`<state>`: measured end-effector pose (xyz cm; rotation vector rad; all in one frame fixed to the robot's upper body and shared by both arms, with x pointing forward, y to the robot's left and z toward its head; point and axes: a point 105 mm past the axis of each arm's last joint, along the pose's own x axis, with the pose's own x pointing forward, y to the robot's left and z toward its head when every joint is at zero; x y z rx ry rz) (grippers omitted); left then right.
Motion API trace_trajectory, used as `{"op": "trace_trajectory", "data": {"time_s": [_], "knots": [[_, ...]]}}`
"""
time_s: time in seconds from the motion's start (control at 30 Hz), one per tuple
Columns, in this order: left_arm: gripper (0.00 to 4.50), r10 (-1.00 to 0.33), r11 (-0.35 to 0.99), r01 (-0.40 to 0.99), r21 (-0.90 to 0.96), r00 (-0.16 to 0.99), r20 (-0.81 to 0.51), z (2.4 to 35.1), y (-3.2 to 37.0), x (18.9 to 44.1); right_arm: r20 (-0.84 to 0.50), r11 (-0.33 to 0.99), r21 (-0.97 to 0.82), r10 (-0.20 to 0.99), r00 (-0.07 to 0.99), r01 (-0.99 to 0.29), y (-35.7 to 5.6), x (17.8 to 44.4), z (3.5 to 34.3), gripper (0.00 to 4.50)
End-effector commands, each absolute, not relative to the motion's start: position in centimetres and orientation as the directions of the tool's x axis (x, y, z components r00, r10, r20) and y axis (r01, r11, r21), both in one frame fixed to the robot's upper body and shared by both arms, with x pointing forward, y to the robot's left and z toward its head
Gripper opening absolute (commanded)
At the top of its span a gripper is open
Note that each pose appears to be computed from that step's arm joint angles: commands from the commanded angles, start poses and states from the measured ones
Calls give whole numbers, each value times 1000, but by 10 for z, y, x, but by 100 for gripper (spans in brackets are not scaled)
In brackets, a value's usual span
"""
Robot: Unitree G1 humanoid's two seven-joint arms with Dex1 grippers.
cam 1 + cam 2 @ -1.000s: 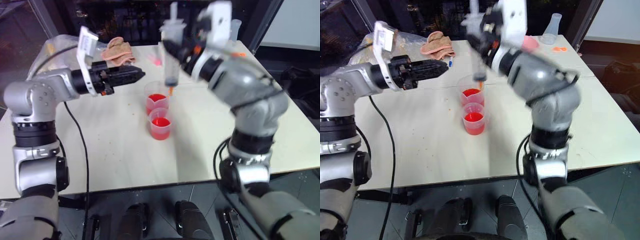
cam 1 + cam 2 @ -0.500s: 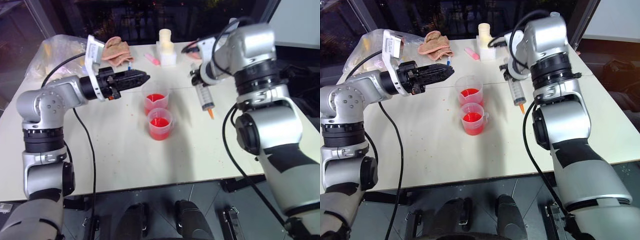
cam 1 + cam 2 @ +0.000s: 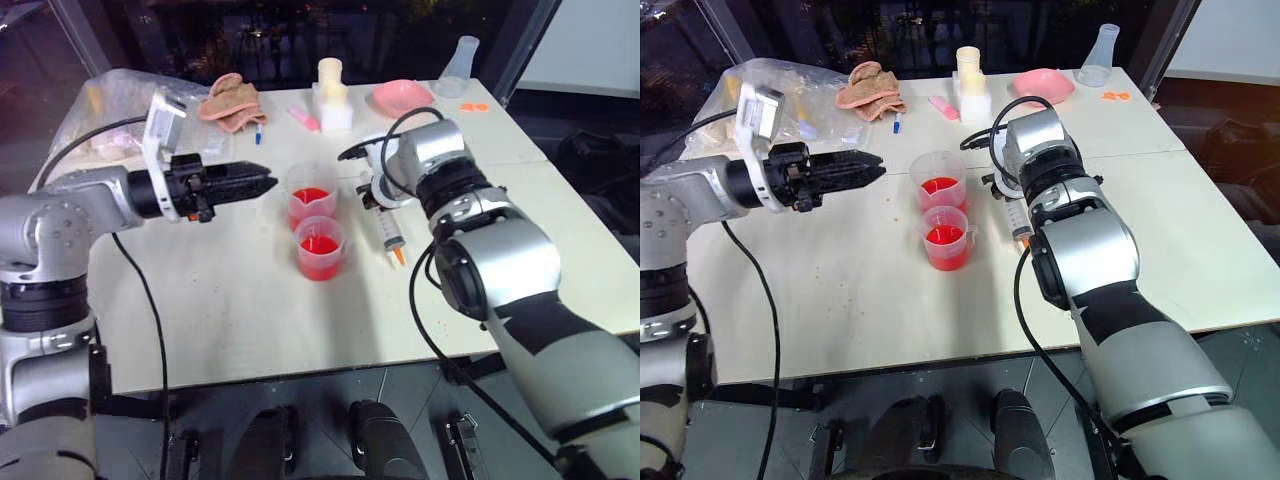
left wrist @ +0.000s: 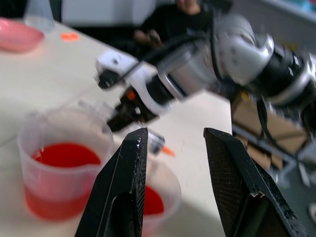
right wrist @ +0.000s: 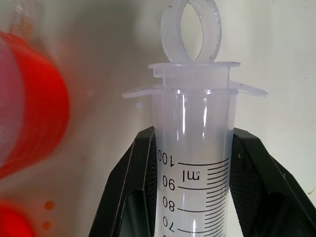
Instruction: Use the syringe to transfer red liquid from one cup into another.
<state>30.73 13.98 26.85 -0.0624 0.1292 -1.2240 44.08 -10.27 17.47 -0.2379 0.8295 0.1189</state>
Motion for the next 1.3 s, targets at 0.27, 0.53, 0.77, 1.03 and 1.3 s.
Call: {"op": "trace_trajectory", "data": {"time_s": [0.27,0.53,0.77,1.03,1.3], "knots": [[189,-946,308,951,-4,305,-112,274,140,302,-717,962,-204,-19,697,-183,-107,445,179,137],[191,-956,284,958,-34,280,-88,275,137,300,-722,963,-199,-18,692,-182,-107,444,183,431],[191,-954,294,955,-44,290,-71,279,139,303,-721,965,-189,-9,693,-184,-110,442,196,445],[191,-944,318,947,-37,313,-103,274,146,303,-643,951,-182,78,762,-251,-122,430,260,445],[191,-927,349,937,-6,344,-153,269,157,301,-492,784,-136,478,728,-606,-140,353,289,445]]}}
